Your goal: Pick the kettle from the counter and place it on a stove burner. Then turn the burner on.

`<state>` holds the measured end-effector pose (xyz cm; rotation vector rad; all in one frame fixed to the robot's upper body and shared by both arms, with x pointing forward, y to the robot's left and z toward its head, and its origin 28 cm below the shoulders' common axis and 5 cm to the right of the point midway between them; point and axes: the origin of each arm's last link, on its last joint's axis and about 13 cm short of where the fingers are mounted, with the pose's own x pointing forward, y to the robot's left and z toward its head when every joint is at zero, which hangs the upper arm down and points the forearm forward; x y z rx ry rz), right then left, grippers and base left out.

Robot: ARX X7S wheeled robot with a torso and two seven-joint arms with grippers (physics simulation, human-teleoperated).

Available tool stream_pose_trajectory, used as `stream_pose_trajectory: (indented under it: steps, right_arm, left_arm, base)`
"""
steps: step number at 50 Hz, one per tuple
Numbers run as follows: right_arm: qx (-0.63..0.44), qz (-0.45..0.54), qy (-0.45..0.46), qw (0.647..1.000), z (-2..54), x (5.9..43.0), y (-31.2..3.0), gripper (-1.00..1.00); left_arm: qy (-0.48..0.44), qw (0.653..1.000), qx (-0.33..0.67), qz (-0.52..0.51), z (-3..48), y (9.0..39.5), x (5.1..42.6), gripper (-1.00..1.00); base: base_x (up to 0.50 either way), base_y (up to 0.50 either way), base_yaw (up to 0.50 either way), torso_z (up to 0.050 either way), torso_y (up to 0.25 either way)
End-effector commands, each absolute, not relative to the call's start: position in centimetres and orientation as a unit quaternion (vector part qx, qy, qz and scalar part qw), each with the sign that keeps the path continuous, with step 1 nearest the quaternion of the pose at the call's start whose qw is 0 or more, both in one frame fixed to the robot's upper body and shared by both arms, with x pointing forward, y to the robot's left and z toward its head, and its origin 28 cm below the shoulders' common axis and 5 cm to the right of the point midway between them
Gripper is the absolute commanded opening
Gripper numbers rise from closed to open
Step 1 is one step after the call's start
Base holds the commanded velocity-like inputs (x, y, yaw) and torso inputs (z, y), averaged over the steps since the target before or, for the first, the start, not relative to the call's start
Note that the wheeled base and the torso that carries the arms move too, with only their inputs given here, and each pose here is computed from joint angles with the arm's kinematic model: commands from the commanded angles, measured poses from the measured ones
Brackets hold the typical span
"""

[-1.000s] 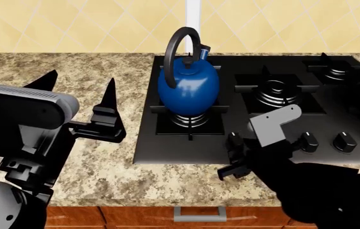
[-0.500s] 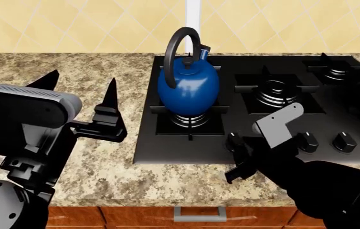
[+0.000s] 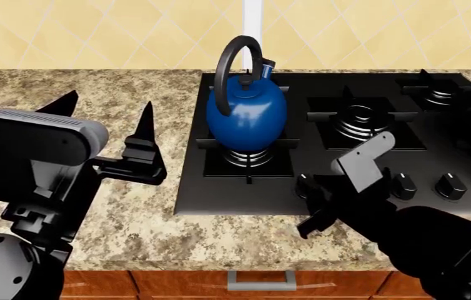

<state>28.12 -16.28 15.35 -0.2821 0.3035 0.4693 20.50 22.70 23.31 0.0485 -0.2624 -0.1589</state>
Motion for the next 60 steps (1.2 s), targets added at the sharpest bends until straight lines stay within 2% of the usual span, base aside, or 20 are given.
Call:
stream_pose_trajectory:
  steps: [1, 18, 43, 44, 50, 55, 60]
  right_arm:
    - [-0.11, 0.299, 0.136, 0.938, 14.8, 27.9, -15.2, -1.0]
    - [-0.125, 0.329, 0.113, 0.929, 13.8, 27.5, -16.1, -1.0]
    - [-0.116, 0.312, 0.086, 0.939, 13.2, 28.5, -16.6, -1.0]
    - [-0.116, 0.312, 0.086, 0.939, 13.2, 28.5, -16.6, 1.0]
    - [-0.116, 0.295, 0.05, 0.947, 14.4, 27.9, -16.5, 1.0]
    - [-0.118, 0.303, -0.011, 0.946, 17.4, 26.3, -15.9, 1.0]
    - [-0.128, 0.301, -0.034, 0.944, 19.6, 25.2, -15.8, 1.0]
  left_arm:
    - [-0.129, 0.988, 0.024, -0.079, 23.3, 22.7, 20.6, 1.0]
    - [-0.127, 0.988, 0.023, -0.08, 23.0, 22.6, 20.7, 1.0]
    - [-0.131, 0.988, 0.022, -0.08, 23.4, 22.7, 20.7, 1.0]
    - [-0.132, 0.988, 0.022, -0.08, 23.4, 22.7, 20.7, 1.0]
    - [-0.136, 0.987, 0.021, -0.077, 23.6, 22.8, 20.2, 1.0]
    - [-0.137, 0.987, 0.016, -0.08, 23.6, 22.9, 19.6, 1.0]
    - [-0.142, 0.986, 0.014, -0.081, 23.5, 23.1, 19.2, 1.0]
  base:
    - [0.01, 0.0, 0.01, 0.0, 0.0]
    - [0.0, 0.0, 0.0, 0.0, 0.0]
    - [0.0, 0.0, 0.0, 0.0, 0.0]
    - [0.0, 0.0, 0.01, 0.0, 0.0]
    - [0.0, 0.0, 0.0, 0.0, 0.0]
    - [0.0, 0.0, 0.0, 0.0, 0.0]
    - [0.0, 0.0, 0.0, 0.0, 0.0]
